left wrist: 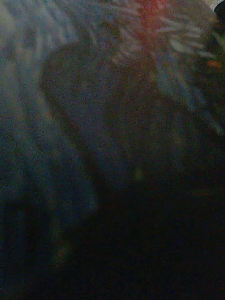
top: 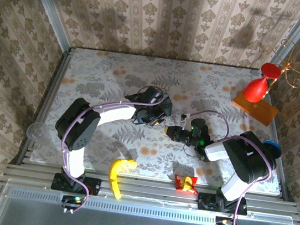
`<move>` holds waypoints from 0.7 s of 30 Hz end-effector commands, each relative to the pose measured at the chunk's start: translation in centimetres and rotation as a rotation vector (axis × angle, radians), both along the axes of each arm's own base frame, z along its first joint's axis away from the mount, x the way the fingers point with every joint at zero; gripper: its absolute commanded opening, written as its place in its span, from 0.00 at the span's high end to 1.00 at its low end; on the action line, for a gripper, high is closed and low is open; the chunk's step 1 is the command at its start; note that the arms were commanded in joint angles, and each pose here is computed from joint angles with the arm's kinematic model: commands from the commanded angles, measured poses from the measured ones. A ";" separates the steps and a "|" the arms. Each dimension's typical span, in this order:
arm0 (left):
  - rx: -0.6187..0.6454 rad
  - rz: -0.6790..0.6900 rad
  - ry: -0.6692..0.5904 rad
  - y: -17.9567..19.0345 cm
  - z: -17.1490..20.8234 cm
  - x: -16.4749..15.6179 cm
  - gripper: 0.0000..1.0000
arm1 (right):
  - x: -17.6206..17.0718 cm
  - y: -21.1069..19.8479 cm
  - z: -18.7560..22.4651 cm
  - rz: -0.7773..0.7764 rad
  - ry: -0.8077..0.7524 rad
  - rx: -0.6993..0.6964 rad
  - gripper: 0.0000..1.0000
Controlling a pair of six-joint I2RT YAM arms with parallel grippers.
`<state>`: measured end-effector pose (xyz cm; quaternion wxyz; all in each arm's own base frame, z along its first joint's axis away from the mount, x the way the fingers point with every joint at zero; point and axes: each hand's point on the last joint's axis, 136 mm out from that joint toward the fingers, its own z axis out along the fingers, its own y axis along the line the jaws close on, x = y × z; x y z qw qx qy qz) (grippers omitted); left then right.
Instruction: Unlock the padlock with the key
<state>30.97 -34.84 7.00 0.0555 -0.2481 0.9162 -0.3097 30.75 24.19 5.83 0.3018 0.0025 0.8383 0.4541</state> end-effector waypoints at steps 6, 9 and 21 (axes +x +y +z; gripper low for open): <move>-0.046 -0.027 0.066 -0.4 0.5 -1.9 1.00 | 0.0 -0.4 1.4 -0.020 -0.050 0.028 1.00; -0.043 -0.025 0.058 -0.2 0.6 -1.8 1.00 | -0.2 -0.5 1.3 -0.019 -0.043 0.031 1.00; -0.045 -0.032 0.043 -0.2 0.8 -1.6 1.00 | -1.2 -0.6 1.7 0.006 -0.026 0.043 1.00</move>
